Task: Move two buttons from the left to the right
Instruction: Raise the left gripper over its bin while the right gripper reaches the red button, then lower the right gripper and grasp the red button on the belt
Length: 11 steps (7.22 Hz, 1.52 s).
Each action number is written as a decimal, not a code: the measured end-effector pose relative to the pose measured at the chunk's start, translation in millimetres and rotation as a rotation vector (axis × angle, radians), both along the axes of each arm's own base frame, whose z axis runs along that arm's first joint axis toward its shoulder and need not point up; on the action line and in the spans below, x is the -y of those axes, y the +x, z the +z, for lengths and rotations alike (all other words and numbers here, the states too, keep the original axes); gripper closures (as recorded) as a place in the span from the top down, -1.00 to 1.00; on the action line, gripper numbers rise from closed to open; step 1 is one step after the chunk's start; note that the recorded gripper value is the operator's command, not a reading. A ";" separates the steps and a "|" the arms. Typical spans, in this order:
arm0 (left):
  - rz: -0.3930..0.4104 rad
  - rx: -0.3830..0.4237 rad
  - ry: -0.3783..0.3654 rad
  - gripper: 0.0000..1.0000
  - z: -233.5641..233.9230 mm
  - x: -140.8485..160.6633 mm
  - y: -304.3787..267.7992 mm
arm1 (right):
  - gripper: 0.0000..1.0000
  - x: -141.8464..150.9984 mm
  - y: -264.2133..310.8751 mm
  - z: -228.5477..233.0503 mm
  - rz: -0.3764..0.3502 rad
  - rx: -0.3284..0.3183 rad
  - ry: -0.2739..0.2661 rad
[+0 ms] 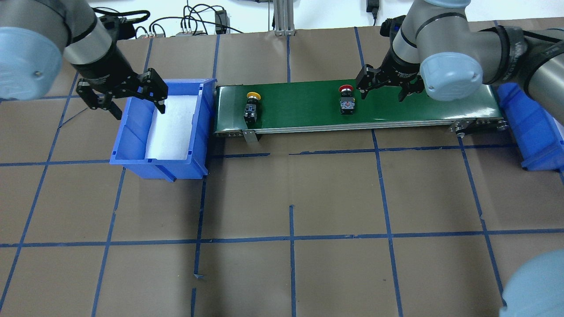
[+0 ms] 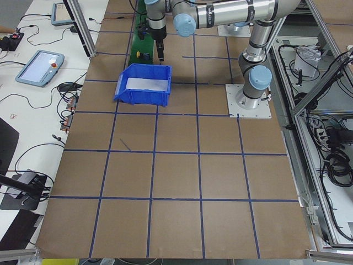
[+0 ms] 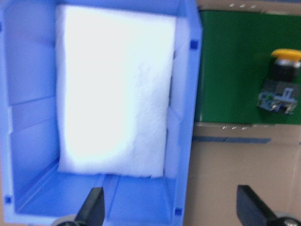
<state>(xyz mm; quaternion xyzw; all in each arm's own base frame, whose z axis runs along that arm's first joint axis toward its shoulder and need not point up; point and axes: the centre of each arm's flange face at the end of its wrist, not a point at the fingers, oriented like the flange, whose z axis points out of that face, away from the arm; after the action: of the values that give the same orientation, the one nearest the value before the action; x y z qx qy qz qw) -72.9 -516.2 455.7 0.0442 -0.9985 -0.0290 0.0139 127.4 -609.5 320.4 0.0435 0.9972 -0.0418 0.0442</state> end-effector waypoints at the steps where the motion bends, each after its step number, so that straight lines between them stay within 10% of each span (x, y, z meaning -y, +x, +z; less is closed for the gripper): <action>1: 0.001 -0.007 0.006 1.00 21.7 -17.5 -11.3 | 1.00 3.3 0.4 -7.4 -0.030 0.004 0.005; 11: 0.036 0.058 0.038 1.00 44.3 -32.7 -14.4 | 1.00 26.5 4.7 -62.5 -0.109 0.052 0.018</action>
<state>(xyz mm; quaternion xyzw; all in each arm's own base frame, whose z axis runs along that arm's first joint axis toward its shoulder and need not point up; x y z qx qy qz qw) -87.3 -483.5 500.1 0.0630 -0.9968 -0.0467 -0.0156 132.1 -635.9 257.9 0.0992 0.9922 -0.0341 0.0672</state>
